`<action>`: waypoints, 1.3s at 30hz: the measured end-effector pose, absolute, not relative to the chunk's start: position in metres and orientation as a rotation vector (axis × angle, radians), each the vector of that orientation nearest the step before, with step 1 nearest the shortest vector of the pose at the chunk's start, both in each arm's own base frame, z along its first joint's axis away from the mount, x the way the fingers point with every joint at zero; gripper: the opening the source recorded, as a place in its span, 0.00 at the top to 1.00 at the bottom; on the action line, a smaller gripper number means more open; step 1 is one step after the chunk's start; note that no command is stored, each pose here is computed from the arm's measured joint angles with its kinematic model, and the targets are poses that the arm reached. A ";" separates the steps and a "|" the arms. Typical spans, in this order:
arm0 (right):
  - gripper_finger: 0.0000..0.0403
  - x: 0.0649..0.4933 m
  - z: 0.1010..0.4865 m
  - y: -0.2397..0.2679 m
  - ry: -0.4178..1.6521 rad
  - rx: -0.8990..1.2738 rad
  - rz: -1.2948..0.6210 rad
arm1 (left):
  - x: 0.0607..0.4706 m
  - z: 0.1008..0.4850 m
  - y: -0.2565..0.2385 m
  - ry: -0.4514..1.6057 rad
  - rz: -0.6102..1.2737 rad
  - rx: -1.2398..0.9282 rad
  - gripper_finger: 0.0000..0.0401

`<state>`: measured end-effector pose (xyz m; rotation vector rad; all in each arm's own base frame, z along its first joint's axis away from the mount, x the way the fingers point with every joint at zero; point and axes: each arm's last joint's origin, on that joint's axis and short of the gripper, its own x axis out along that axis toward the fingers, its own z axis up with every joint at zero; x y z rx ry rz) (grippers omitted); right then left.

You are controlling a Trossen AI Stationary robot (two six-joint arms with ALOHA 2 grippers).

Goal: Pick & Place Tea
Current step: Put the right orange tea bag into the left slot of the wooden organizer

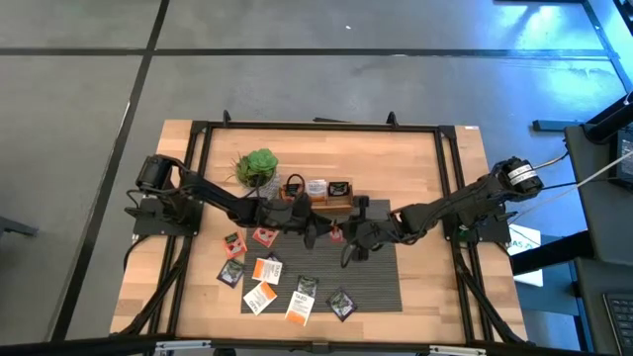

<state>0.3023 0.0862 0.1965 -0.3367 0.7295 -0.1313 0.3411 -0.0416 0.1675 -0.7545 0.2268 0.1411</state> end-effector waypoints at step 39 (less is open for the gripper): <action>0.53 0.280 0.220 0.082 0.763 -0.132 -0.138 | 0.339 0.176 -0.048 0.265 -0.162 -0.402 0.99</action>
